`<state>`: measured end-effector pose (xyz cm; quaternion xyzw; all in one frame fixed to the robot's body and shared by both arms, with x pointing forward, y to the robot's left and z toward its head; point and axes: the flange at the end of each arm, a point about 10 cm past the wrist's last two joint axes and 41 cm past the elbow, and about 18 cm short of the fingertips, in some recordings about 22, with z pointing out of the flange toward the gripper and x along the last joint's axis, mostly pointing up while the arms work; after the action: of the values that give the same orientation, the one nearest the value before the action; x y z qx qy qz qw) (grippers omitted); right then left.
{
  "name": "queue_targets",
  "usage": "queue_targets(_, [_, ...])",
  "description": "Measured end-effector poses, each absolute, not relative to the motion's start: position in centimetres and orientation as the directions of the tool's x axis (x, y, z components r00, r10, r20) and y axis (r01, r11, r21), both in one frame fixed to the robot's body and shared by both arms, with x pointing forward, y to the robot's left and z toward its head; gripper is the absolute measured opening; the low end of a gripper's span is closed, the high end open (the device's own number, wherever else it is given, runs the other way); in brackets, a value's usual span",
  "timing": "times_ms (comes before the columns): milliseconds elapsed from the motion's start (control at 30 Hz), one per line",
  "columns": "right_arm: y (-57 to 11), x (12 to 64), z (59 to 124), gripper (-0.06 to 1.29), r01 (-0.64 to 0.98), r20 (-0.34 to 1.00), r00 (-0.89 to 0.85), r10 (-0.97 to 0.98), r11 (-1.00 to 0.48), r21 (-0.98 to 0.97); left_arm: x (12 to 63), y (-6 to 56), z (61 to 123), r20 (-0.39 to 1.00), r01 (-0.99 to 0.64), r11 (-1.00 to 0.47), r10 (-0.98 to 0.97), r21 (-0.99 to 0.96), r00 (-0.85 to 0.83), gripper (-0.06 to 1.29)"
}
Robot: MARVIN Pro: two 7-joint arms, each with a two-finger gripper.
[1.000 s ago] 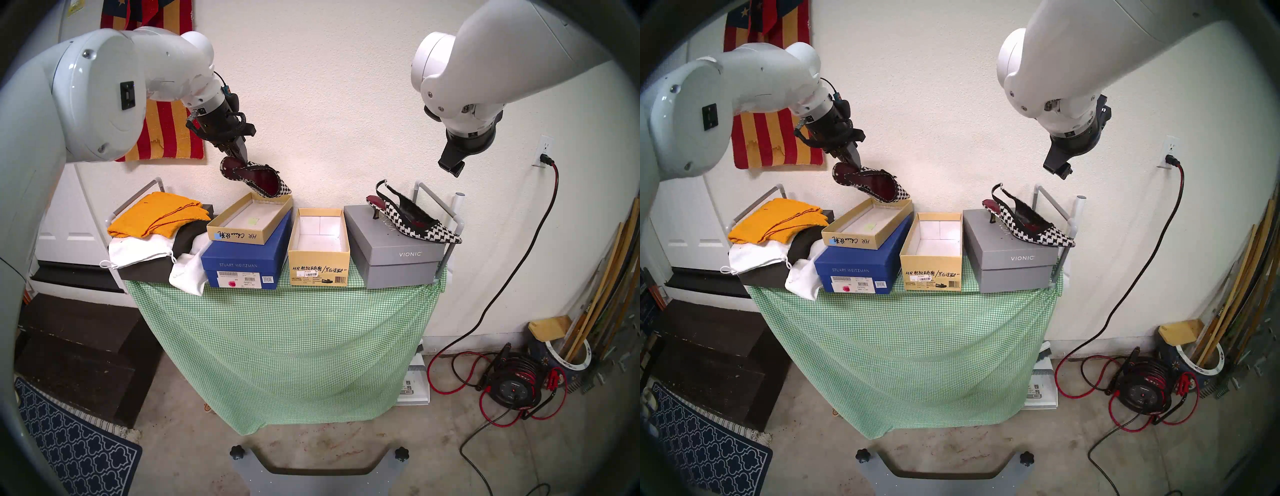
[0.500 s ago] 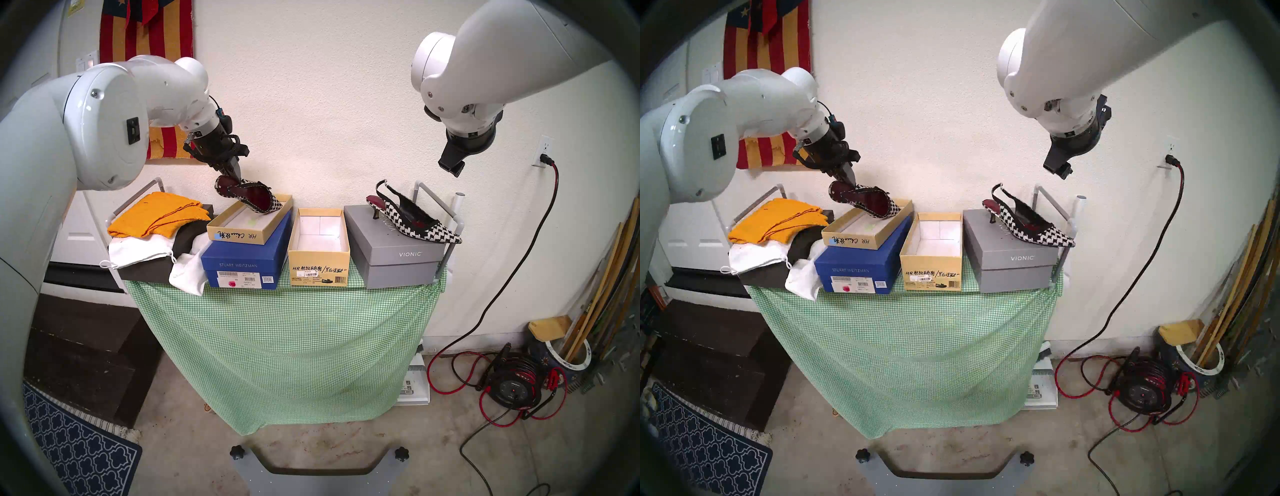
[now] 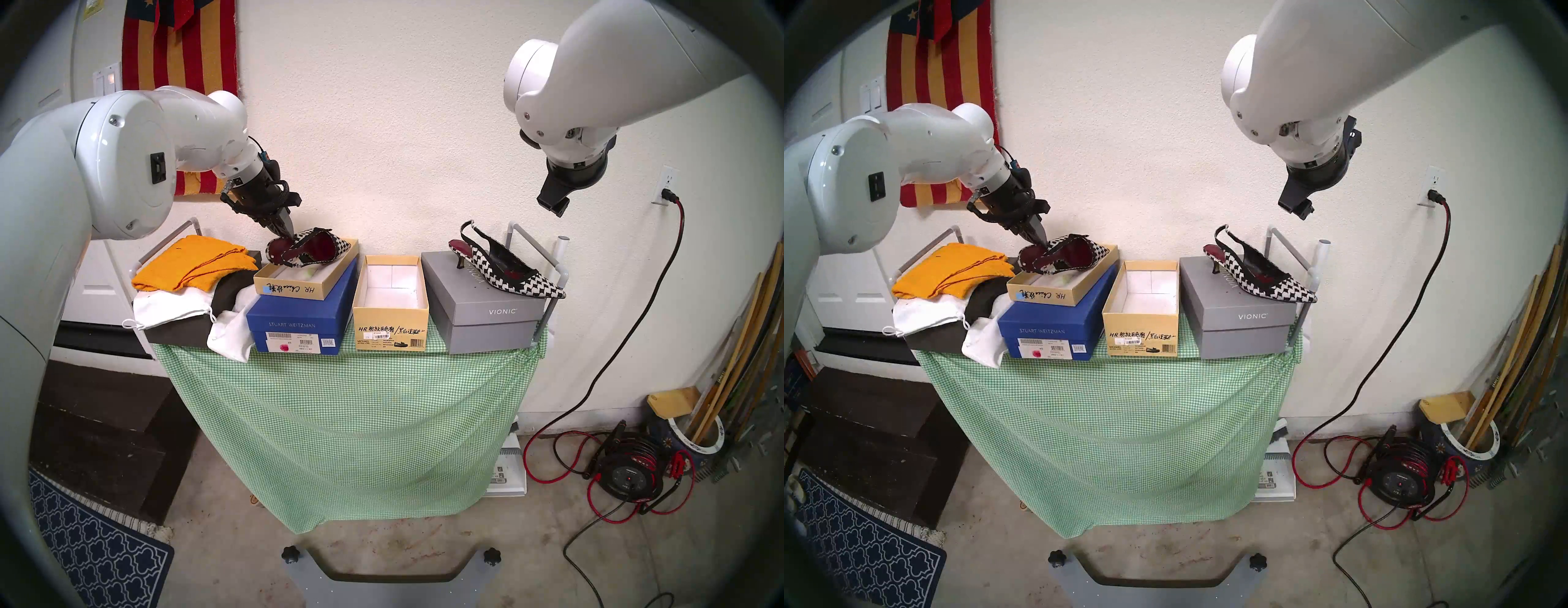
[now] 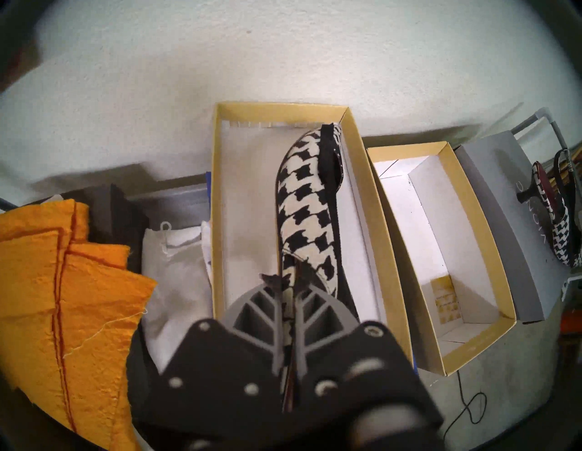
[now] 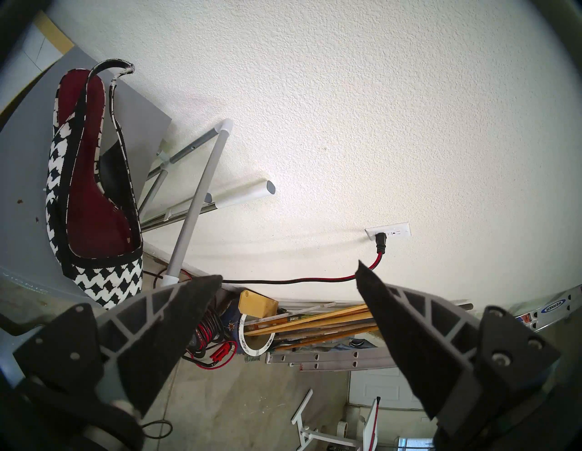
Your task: Take shoe out of the box
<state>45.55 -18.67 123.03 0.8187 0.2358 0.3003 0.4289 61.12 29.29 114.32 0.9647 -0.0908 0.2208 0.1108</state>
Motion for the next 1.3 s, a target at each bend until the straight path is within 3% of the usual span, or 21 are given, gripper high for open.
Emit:
queue_targets(433, [-18.7, 45.6, 123.0, 1.21, 0.128, 0.290, 0.709, 0.643, -0.521, 0.844, 60.8, 29.2, 115.8, 0.464, -0.226, -0.955, -0.115, 0.190, 0.878, 0.04])
queue_targets(533, [-18.7, 45.6, 123.0, 1.21, 0.128, 0.290, 0.709, 0.643, -0.521, 0.844, 60.8, 29.1, 116.3, 0.470, -0.229, -0.955, -0.116, 0.190, 0.875, 0.07])
queue_targets(567, [-18.7, 45.6, 123.0, 1.21, 0.128, 0.290, 0.709, 0.643, -0.521, 0.844, 60.8, 29.1, 116.6, 0.475, -0.231, -0.954, -0.117, 0.189, 0.872, 0.14])
queue_targets(667, [-18.7, 45.6, 123.0, 1.21, 0.128, 0.290, 0.709, 0.643, -0.521, 0.844, 60.8, 28.8, 117.4, 0.488, -0.237, -0.953, -0.120, 0.187, 0.865, 0.15])
queue_targets(833, [-18.7, 45.6, 123.0, 1.21, 0.128, 0.290, 0.709, 0.643, -0.521, 0.844, 60.6, 28.5, 117.7, 0.486, -0.241, -0.951, -0.121, 0.192, 0.865, 0.47])
queue_targets(867, [-18.7, 45.6, 123.0, 1.21, 0.128, 0.290, 0.709, 0.643, -0.521, 0.844, 60.6, 28.5, 117.7, 0.483, -0.241, -0.951, -0.121, 0.194, 0.867, 0.86])
queue_targets(900, [-18.7, 45.6, 123.0, 1.21, 0.128, 0.290, 0.709, 0.643, -0.521, 0.844, 60.5, 28.4, 117.7, 0.482, -0.241, -0.950, -0.120, 0.197, 0.868, 1.08])
queue_targets(933, [-18.7, 45.6, 123.0, 1.21, 0.128, 0.290, 0.709, 0.643, -0.521, 0.844, 60.5, 28.4, 117.7, 0.482, -0.242, -0.950, -0.120, 0.199, 0.868, 1.17])
queue_targets(1300, [-18.7, 45.6, 123.0, 1.21, 0.127, 0.290, 0.709, 0.643, -0.521, 0.844, 60.4, 27.2, 123.4, 0.589, -0.289, -0.934, -0.115, 0.209, 0.800, 1.20])
